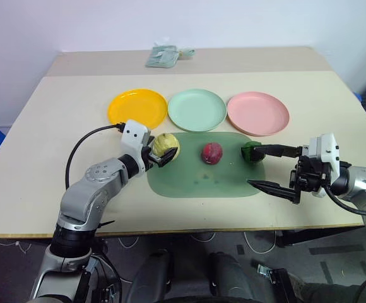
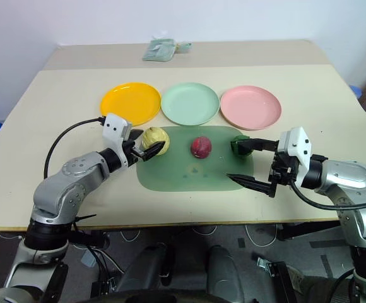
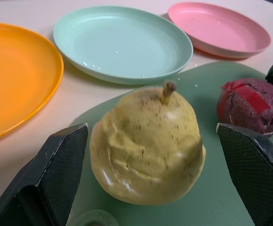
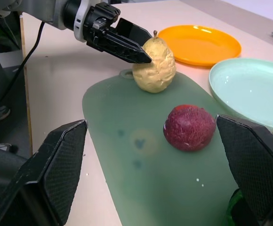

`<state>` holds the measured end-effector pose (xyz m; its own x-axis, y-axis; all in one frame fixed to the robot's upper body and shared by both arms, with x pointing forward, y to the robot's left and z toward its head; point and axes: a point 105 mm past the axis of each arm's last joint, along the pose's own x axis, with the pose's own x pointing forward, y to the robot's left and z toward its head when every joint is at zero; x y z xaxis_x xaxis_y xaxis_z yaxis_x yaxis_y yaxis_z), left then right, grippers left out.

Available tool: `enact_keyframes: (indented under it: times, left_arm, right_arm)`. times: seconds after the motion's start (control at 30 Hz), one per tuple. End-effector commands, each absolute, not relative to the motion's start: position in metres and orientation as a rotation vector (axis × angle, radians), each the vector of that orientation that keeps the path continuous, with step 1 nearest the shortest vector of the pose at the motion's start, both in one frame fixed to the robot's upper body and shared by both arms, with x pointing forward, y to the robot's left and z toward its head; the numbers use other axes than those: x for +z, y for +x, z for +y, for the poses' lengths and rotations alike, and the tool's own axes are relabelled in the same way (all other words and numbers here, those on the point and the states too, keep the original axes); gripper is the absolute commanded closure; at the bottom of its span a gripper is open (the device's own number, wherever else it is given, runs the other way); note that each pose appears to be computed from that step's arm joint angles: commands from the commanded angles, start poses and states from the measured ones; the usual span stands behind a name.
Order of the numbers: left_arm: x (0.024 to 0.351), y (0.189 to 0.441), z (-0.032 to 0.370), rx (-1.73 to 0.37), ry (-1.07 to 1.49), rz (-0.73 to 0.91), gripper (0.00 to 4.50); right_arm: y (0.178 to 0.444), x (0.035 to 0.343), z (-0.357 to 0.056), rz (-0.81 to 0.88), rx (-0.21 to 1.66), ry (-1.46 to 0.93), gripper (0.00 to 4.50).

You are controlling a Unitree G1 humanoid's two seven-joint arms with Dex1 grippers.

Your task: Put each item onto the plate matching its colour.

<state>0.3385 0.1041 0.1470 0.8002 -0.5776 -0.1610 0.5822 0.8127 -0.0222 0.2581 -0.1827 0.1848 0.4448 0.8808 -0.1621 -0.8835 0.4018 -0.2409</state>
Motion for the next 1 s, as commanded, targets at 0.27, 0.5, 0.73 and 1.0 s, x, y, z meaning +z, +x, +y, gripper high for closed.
enact_keyframes:
  times: [0.27,0.5,0.73,1.0]
  left_arm:
    - [0.137,0.352,0.087,-0.610,0.042,0.194,0.55]
    - [0.148,0.363,0.099,-0.500,0.055,0.114,1.14]
    - [0.207,0.421,0.158,-0.060,-0.101,-0.100,1.14]
    - [0.211,0.469,0.168,0.062,-0.124,-0.124,1.14]
  right_arm:
    - [0.255,0.191,-0.183,-0.034,1.095,-0.323,0.00]
    - [0.254,0.192,-0.184,-0.038,1.078,-0.322,0.00]
    - [0.268,0.202,-0.178,-0.109,1.027,-0.318,0.00]
    - [0.315,0.219,-0.160,-0.229,0.869,-0.312,0.00]
